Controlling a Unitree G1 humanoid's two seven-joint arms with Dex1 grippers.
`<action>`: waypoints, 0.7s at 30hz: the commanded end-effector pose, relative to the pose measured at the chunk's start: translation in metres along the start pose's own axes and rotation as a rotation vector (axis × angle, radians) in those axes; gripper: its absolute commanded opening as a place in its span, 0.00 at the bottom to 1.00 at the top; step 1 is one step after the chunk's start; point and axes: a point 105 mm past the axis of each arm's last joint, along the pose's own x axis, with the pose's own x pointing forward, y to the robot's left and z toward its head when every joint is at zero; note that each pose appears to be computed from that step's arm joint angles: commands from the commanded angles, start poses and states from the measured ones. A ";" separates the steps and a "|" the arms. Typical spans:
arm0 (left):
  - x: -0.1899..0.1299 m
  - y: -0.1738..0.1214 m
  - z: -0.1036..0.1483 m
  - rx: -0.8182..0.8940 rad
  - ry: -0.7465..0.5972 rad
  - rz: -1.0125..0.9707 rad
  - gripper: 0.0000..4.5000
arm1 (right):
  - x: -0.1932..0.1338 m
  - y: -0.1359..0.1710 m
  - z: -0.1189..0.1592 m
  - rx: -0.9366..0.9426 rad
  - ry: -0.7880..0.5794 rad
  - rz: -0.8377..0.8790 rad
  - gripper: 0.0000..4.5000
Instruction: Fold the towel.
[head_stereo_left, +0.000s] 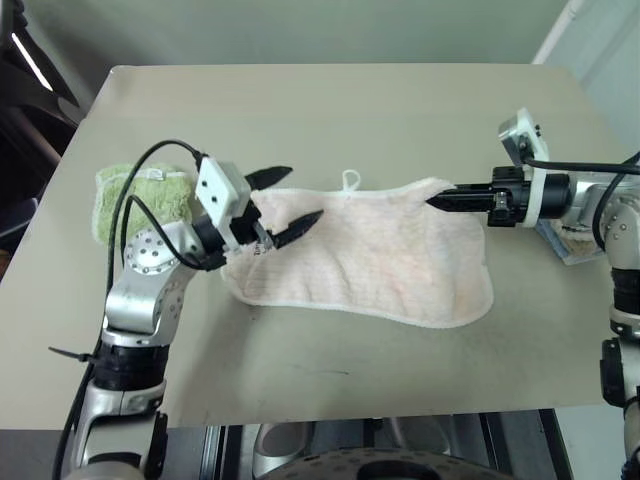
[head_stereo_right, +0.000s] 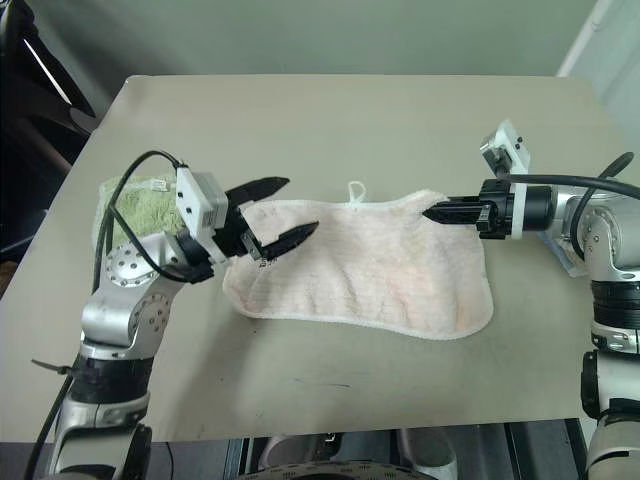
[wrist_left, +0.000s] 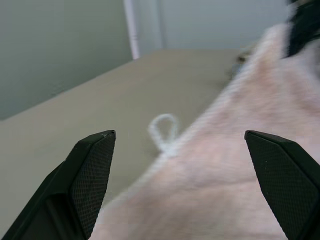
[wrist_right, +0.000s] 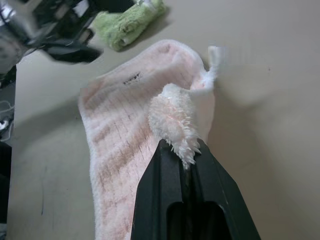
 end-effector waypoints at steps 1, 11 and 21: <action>-0.006 0.018 0.005 0.041 0.006 0.053 1.00 | -0.011 0.017 0.018 -0.078 -0.039 0.018 0.00; -0.025 0.063 0.006 0.037 0.029 -0.022 1.00 | -0.013 0.056 0.033 -0.192 -0.044 0.105 0.00; -0.027 0.137 -0.019 -0.033 0.248 0.070 1.00 | -0.017 0.069 0.041 -0.220 -0.041 0.121 0.00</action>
